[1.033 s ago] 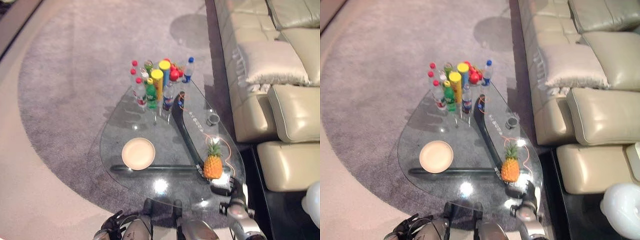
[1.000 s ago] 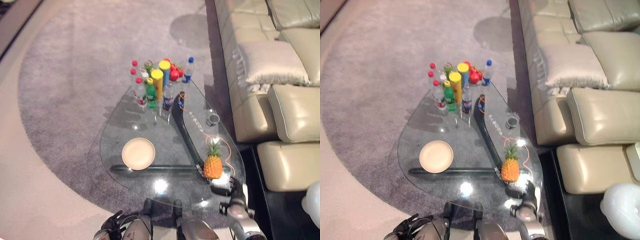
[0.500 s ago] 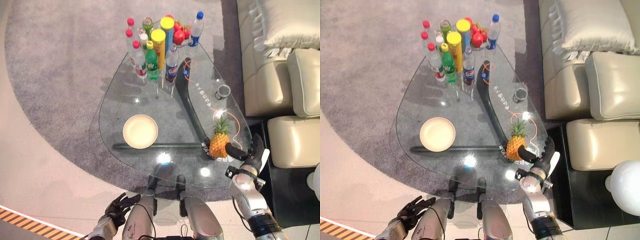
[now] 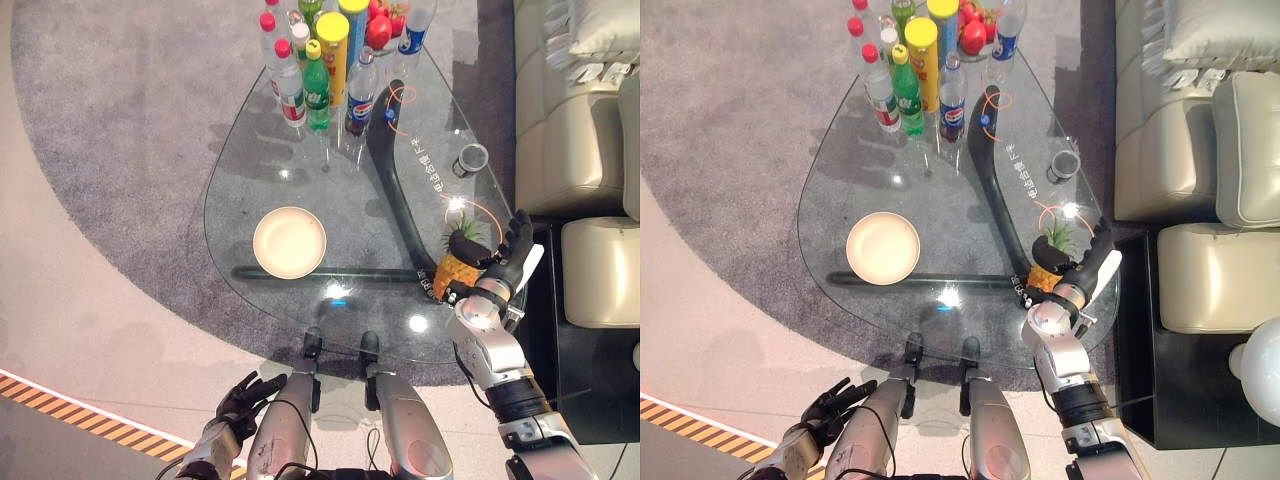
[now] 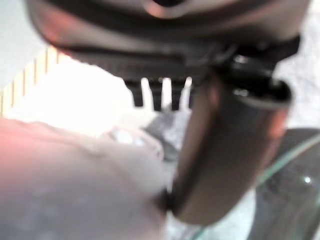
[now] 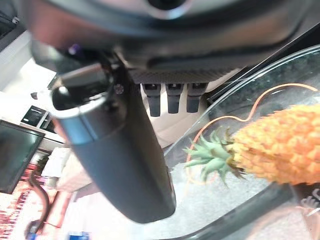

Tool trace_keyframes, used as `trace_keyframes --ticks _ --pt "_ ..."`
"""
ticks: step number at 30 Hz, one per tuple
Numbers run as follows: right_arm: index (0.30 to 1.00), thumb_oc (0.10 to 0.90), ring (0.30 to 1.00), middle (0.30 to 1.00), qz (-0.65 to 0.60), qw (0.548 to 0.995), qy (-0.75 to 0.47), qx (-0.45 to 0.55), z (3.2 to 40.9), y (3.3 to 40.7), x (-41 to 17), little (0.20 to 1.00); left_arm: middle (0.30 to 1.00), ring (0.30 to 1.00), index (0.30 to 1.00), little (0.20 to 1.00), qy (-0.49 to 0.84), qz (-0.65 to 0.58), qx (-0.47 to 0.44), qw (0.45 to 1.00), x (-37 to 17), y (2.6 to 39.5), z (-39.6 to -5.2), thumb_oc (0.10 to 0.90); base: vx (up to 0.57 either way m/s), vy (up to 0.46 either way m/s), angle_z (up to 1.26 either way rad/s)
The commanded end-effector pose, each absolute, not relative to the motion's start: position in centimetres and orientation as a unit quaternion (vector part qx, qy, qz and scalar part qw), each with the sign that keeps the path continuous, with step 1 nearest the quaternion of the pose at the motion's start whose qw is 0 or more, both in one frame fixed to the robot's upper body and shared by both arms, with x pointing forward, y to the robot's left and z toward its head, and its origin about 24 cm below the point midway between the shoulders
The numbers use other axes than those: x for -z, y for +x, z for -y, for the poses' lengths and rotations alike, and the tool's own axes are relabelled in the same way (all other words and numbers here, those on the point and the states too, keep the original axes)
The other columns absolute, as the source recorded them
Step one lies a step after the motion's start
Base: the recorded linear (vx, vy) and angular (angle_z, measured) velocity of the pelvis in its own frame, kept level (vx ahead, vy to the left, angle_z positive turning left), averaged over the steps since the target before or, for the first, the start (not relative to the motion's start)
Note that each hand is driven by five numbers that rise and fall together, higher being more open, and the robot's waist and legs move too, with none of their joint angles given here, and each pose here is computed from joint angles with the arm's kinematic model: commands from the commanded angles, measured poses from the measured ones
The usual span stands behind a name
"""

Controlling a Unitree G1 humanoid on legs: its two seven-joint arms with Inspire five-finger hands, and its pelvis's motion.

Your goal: Pick up the fruit to the plate

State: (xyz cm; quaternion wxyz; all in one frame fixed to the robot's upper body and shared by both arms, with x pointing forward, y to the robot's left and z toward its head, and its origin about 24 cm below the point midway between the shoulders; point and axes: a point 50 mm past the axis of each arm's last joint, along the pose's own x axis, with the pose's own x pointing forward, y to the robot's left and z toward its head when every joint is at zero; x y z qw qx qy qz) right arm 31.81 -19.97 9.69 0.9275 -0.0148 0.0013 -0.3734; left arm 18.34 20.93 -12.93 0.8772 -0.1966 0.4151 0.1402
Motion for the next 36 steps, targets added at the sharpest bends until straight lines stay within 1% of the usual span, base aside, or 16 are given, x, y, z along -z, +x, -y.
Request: trace_keyframes --ticks 1,7,19,26,32,36 --pt "0.9 0.8 0.9 0.9 0.092 0.905 -0.012 0.416 20.6 31.7 -14.0 0.9 0.9 0.9 0.9 0.9 -0.201 -0.473 -0.13 0.848 14.9 14.3 -19.5 0.8 -0.01 0.03 -0.01" --pt "0.9 0.8 0.9 0.9 0.06 0.883 -0.019 0.465 21.3 32.3 -13.8 0.9 0.9 0.9 0.9 0.9 -0.218 -0.452 -0.114 0.857 14.4 15.5 -18.5 0.8 -0.01 0.018 0.0" --pt "0.9 0.8 0.9 0.9 -0.011 0.87 -0.045 0.49 21.3 32.6 -12.7 0.9 0.9 0.9 0.9 0.9 -0.241 -0.433 -0.105 0.862 13.9 16.6 -17.7 0.8 -0.01 0.02 0.0" --pt "0.9 0.8 0.9 0.9 -0.078 0.9 0.019 0.427 19.9 32.9 -10.8 0.9 0.9 0.9 0.9 0.9 -0.241 -0.431 -0.104 0.863 13.6 17.0 -17.7 0.8 0.0 0.0 0.0" --pt "0.9 0.8 0.9 0.9 -0.116 0.901 0.078 0.41 19.5 33.0 -9.5 0.9 0.9 0.9 0.9 0.9 -0.237 -0.433 -0.109 0.863 13.6 17.0 -18.3 0.8 0.0 -0.006 0.01" --pt "0.9 0.8 0.9 0.9 -0.139 0.893 0.096 0.416 19.4 33.1 -8.9 0.9 0.9 0.9 0.9 0.9 -0.237 -0.432 -0.11 0.863 13.5 17.3 -18.5 0.8 0.0 -0.005 0.02"
